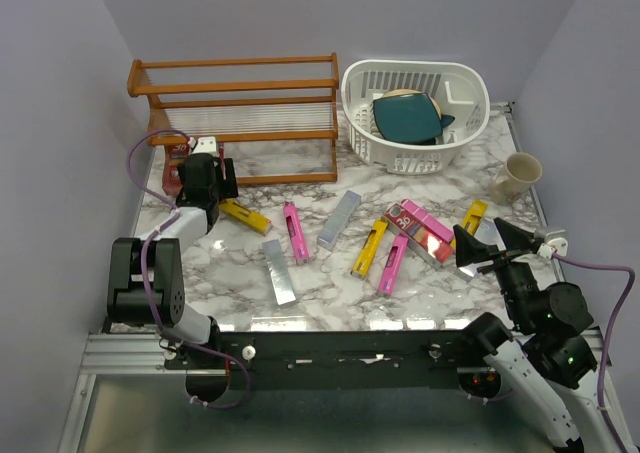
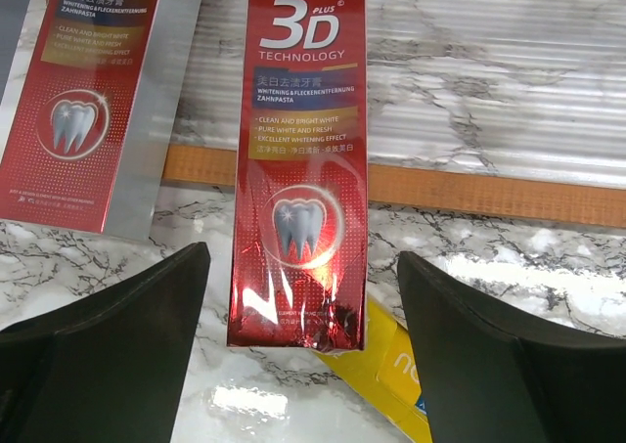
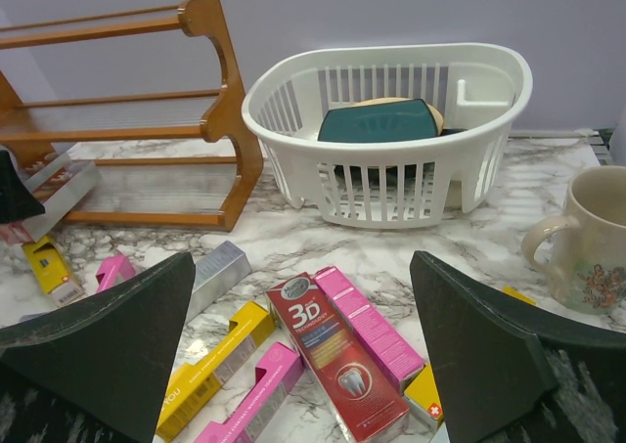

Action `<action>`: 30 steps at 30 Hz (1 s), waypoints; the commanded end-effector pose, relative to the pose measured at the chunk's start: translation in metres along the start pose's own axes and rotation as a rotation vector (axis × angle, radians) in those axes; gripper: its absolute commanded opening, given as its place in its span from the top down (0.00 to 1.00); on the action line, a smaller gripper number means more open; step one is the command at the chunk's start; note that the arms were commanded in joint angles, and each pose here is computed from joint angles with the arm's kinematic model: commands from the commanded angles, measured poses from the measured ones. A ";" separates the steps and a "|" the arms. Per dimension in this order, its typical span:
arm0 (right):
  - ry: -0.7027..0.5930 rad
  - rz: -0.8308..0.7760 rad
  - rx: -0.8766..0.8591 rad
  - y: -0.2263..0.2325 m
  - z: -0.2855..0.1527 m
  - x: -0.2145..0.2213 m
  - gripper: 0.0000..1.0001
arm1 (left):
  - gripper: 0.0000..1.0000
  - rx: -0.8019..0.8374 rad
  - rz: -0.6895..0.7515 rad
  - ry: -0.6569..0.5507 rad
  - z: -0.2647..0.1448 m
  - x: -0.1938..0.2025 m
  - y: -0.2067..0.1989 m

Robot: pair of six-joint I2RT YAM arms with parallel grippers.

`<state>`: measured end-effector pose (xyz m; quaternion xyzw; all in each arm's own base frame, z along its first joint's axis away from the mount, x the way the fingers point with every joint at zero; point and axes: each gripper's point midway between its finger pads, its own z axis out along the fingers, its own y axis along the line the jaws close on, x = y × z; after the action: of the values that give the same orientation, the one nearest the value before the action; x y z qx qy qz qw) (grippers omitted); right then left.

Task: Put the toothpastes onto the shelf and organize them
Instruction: Place the toothpaste on the shelf.

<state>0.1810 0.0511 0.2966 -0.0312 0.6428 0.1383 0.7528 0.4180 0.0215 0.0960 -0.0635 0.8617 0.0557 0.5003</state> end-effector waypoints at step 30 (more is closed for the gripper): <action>-0.265 0.099 -0.025 -0.014 -0.052 -0.051 0.00 | 0.37 -0.147 -0.046 0.127 -0.002 0.000 0.015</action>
<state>0.1810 0.0511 0.2950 -0.0321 0.6452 0.1374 0.7509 0.4053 0.0263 0.0820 -0.1177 0.8960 0.0750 0.4216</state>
